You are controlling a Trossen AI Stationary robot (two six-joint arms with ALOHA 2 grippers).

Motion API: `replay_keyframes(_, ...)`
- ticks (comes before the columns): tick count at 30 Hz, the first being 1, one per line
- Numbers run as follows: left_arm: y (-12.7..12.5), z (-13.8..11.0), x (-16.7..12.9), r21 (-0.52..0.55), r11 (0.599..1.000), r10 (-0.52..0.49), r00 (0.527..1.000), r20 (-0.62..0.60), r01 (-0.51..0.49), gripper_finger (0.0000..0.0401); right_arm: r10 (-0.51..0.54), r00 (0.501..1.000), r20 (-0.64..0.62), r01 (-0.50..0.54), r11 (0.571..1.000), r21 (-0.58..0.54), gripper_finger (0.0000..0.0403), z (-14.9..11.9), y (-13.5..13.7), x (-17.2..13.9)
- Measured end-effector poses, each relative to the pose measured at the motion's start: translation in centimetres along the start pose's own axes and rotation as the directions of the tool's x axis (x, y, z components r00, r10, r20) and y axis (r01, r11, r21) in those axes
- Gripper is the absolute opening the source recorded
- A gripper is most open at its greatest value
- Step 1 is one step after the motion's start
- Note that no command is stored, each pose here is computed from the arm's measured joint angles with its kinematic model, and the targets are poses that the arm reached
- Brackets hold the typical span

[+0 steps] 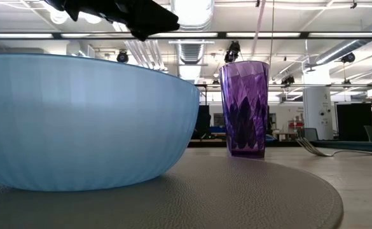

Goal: Pick & Place Utensil
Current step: Put the pink straw into the purple cup

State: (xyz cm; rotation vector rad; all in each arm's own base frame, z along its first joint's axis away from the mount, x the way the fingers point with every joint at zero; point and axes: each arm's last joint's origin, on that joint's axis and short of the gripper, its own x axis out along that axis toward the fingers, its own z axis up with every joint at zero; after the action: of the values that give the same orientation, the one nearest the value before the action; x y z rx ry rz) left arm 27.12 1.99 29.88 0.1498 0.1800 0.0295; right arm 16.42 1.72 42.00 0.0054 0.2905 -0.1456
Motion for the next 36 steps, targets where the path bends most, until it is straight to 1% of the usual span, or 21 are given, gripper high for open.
replay_keyframes(4, 0.0, 0.3, -0.9, 0.000, 1.000, -0.001, 1.000, -0.009, 0.001, 0.0165, -0.002, 1.000, -0.025, 0.003, 0.999, 0.045, 0.0008, -1.0, 0.2, 0.9)
replay_keyframes(9, 0.1, 0.8, -1.9, 0.001, 1.000, 0.001, 1.000, -0.001, -0.001, 0.0165, -0.005, 0.999, -0.042, 0.008, 0.997, 0.074, 0.0008, -2.4, 0.5, 2.3)
replay_keyframes(17, 0.1, 1.2, -2.9, 0.001, 1.000, 0.001, 1.000, 0.002, -0.001, 0.0165, -0.056, 0.997, -0.045, 0.063, 0.981, 0.186, 0.0008, -5.2, 0.3, 4.2)
replay_keyframes(23, 0.1, 1.1, -3.1, -0.002, 1.000, -0.002, 1.000, -0.017, 0.001, 0.0165, -0.091, 0.995, -0.042, 0.099, 0.958, 0.270, 0.0008, -7.1, -0.1, 5.3)
replay_keyframes(28, 0.1, 1.0, -3.1, -0.002, 1.000, -0.003, 1.000, -0.028, 0.003, 0.0165, -0.106, 0.993, -0.061, 0.119, 0.945, 0.305, 0.0008, -8.4, -0.1, 5.9)
replay_keyframes(36, 0.0, 0.9, -3.1, -0.003, 1.000, -0.004, 0.999, -0.033, 0.004, 0.0165, -0.113, 0.990, -0.089, 0.138, 0.922, 0.363, 0.0008, -9.3, -0.1, 6.3)
